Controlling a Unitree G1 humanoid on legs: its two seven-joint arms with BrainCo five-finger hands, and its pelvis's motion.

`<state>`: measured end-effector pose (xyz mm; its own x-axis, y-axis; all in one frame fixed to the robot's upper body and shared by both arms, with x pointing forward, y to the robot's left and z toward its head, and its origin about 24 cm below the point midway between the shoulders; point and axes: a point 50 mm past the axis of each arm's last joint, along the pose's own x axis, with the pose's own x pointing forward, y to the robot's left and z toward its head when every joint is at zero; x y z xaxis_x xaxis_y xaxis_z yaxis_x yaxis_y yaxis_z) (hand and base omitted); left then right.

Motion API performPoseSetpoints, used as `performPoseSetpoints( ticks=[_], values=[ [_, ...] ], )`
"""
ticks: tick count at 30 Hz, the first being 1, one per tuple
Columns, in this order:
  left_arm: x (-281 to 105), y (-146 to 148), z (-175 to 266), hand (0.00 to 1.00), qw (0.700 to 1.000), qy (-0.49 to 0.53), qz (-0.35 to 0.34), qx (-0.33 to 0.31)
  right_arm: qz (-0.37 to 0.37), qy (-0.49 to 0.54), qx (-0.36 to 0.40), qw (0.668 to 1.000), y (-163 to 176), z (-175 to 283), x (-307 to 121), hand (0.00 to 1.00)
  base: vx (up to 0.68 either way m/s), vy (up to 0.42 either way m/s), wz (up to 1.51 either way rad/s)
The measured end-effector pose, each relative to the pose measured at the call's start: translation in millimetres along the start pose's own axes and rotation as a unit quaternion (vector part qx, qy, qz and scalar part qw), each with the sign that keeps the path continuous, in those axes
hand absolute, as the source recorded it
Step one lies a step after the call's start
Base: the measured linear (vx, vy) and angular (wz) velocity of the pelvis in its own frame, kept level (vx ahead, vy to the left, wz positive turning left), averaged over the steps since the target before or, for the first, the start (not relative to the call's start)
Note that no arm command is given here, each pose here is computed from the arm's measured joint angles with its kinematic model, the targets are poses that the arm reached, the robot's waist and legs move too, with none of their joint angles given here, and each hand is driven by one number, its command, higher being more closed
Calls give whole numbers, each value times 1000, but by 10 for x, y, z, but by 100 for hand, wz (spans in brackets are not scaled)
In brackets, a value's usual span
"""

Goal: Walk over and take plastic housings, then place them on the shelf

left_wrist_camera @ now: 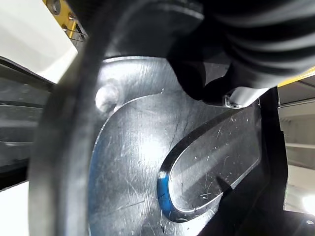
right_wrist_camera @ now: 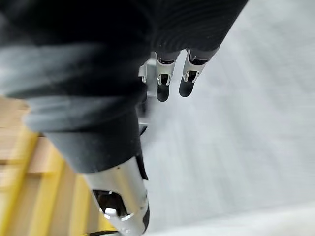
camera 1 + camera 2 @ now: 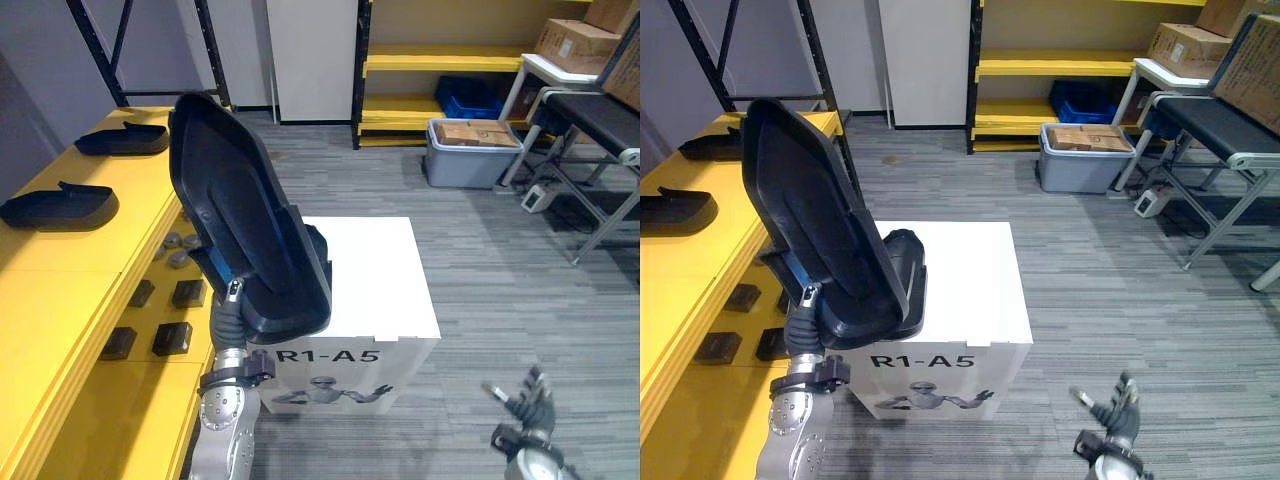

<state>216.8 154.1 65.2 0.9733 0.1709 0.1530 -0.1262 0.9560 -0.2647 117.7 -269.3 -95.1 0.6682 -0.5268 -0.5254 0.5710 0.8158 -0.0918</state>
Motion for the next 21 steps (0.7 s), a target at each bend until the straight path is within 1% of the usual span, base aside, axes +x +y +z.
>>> performPoseSetpoints(
  ticks=[1,2,4,7,10,12,17,19,21],
  values=[
    [-26,-5,-22,100,1000,6,-2,-2,3,43,5,999,-2,-198,-55,0,-3,2,5],
    [-37,-4,-30,100,1000,8,-3,-2,5,62,5,998,7,-283,-83,0,-9,3,6],
    [-76,-18,-62,100,1000,17,-7,-4,37,118,-7,992,83,-539,-205,0,-28,-4,13],
    [-136,-33,-96,100,1000,27,-10,-11,80,153,-23,985,211,-689,-297,0,-41,1,16],
    [-172,-27,-118,100,999,34,-9,-12,97,158,-33,982,287,-719,-326,0,-31,-4,21],
    [-212,-22,-75,100,999,28,-9,-13,121,157,-50,979,399,-725,-343,0,-5,-29,83],
    [-207,-38,54,100,1000,0,-4,-25,135,143,-70,978,481,-664,-298,0,-7,4,187],
    [-210,11,56,100,1000,-1,10,-30,135,123,-96,979,451,-531,-157,0,107,47,174],
    [-227,73,13,100,999,7,22,-24,134,111,-103,979,473,-429,-51,0,177,180,108]
  ],
)
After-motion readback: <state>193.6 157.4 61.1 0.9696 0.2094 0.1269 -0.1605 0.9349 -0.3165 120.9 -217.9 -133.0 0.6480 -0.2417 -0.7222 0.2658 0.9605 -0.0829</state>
